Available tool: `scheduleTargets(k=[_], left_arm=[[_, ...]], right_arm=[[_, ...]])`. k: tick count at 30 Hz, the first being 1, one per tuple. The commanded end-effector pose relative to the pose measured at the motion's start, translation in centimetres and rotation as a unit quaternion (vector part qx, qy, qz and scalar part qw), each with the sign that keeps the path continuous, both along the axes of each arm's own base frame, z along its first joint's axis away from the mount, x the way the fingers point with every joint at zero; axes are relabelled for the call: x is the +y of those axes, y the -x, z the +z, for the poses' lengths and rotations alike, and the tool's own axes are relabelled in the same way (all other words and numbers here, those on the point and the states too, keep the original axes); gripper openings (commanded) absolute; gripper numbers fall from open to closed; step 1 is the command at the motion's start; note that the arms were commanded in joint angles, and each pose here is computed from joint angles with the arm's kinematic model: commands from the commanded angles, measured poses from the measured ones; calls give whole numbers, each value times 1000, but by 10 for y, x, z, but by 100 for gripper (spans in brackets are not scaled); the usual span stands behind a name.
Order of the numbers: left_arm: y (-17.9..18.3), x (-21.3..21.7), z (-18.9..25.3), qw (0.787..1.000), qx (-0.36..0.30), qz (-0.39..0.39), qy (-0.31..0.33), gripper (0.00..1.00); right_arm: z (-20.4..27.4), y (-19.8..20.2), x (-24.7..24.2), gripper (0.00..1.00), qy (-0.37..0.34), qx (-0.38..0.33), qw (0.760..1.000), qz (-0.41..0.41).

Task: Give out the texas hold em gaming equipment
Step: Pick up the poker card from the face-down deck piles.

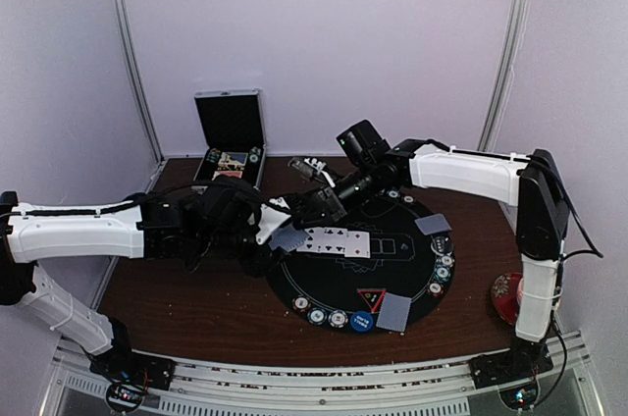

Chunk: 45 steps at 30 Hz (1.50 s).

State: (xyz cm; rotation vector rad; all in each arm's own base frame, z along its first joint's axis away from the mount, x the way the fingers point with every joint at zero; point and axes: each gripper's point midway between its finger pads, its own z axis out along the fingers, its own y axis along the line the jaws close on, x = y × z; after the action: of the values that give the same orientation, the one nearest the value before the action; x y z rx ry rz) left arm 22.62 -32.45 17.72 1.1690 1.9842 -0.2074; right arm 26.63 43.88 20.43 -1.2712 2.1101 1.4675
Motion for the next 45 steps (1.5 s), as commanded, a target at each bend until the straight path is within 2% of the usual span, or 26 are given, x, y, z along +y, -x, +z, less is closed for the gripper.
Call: scheduleTargets(k=[1,3,12,30,36,45], left_arm=[[-5,-11,16,999,-20,-3,32,64],[-5,-11,15,999,-19,-2,31,64],[-5,-11,15,999,-19,-2,30,64],[-5,-11,13,999,-18,-2,28,64],[-6,-11,14,999,-19,-1,29,64],[-5,-12,12,999,-17,-3,28,64]], right_arm=[[7,2,-8,3,3,-13,1000,-3],[8,2,-8,0,3,-17,1000,-3],[14,0,-15,0,8,-34,999,-15],[20,-22,-34,0,-19,9,999,-44],[23,-35,-57,0,-21,5,998,-56],[9,-43,-115,0,40,-27,996,-70]])
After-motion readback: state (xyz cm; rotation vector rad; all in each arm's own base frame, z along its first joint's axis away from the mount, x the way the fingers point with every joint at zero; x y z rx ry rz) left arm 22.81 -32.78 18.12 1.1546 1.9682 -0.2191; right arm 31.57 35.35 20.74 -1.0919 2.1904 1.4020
